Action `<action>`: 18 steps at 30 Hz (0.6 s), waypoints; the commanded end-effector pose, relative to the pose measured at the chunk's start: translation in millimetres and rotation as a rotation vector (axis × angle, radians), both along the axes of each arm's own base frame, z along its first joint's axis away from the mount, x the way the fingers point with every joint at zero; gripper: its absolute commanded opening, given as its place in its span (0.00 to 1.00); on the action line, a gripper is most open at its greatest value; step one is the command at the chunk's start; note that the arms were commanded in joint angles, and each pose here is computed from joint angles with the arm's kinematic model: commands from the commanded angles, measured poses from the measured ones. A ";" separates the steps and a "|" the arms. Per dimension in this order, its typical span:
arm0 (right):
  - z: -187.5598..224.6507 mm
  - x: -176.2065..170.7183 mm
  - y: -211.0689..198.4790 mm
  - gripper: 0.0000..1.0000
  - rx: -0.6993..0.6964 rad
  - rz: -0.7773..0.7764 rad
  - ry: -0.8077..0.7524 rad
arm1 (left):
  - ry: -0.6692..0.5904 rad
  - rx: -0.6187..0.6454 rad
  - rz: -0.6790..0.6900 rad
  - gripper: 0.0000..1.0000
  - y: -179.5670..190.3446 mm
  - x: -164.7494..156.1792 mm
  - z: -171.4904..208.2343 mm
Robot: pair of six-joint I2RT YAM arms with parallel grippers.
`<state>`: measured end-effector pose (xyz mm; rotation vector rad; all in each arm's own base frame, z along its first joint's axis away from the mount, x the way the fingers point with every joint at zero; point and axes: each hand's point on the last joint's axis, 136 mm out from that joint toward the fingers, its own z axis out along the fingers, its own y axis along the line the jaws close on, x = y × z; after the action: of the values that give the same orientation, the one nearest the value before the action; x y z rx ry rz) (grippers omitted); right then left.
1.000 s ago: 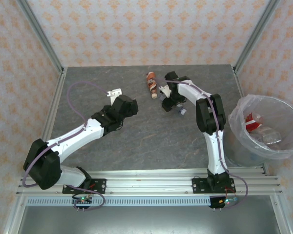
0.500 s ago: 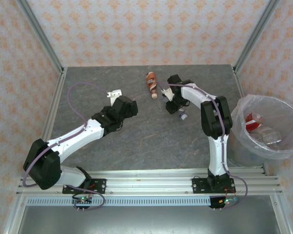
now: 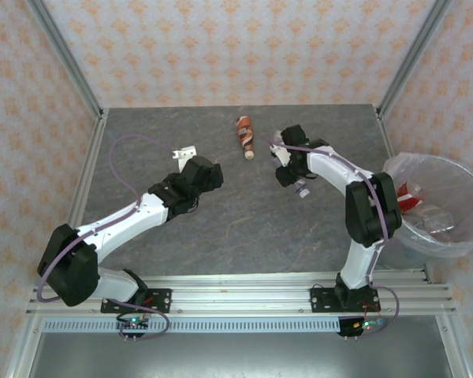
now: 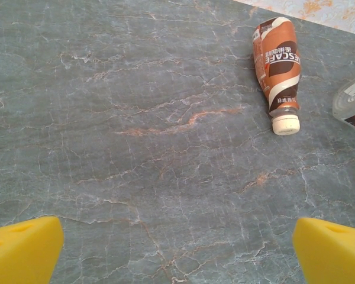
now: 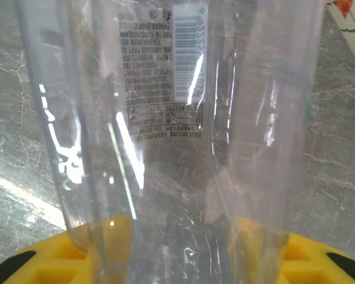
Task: Put the plastic bottles in the bin
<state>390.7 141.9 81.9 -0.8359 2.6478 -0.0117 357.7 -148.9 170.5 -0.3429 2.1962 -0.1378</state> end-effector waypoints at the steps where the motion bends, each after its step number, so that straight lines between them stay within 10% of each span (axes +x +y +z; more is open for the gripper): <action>1: 25.0 3.8 -2.9 0.34 0.031 -0.043 -0.099 | -0.035 -0.033 0.020 1.00 3.6 1.0 11.0; 18: 118.4 -13.7 3.3 0.32 0.247 -0.068 -0.374 | -0.041 -0.112 -0.043 1.00 -19.7 11.0 16.3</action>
<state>376.2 140.9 175.3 -0.6535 2.3555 0.0756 359.6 -162.0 173.5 -0.3255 2.1989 -0.2267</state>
